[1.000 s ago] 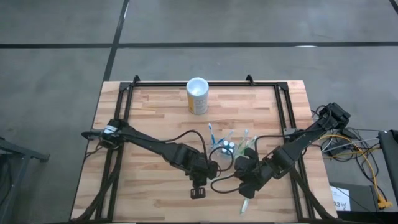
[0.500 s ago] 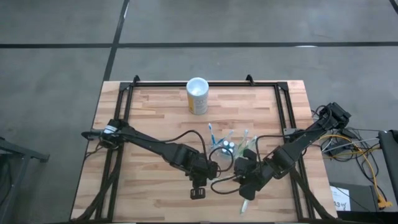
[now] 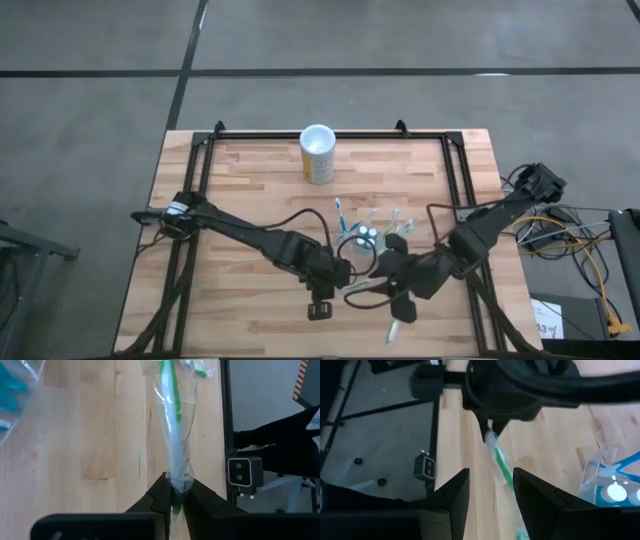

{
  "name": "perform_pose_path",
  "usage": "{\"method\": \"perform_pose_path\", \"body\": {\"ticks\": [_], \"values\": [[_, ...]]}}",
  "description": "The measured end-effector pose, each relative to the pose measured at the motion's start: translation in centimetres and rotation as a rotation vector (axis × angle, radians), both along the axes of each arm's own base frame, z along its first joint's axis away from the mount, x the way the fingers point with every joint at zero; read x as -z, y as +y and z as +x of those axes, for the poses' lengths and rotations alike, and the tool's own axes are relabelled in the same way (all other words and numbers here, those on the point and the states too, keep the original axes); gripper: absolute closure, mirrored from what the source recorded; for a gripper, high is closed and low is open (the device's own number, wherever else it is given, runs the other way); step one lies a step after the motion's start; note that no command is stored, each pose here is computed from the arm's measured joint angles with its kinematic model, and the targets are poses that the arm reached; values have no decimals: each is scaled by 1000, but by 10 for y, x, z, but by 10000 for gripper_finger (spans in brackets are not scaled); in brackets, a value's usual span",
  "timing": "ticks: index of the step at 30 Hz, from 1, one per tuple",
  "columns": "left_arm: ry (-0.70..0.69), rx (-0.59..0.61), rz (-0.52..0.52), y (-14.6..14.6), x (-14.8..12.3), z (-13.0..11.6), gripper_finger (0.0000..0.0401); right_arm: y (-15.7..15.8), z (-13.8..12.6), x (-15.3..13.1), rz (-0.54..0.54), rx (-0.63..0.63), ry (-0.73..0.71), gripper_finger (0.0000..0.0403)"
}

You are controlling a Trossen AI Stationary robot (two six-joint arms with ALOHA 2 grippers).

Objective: Pick & Place toothbrushing station
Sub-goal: Put the green toothbrush into the right section of the transparent organizer

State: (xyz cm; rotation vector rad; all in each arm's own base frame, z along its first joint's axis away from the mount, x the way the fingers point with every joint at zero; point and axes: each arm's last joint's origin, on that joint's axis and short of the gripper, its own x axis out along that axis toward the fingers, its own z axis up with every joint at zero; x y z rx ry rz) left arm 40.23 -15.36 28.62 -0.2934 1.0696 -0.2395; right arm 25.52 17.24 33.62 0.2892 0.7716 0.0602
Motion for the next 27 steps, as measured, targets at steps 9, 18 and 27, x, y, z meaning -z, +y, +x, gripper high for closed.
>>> {"method": "perform_pose_path", "body": {"ticks": [9, 18, 27], "values": [[-68, 10, -19, -2, -4, 5, 372, -6, -13, -17, 58, 12, -45, 275], [-233, 21, -8, -4, -15, 14, 359, -18, -52, -55, 37, 110, -248, 287], [-460, 3, 20, -1, -31, 27, 367, -32, -105, -86, 51, 183, -431, 288]]}}
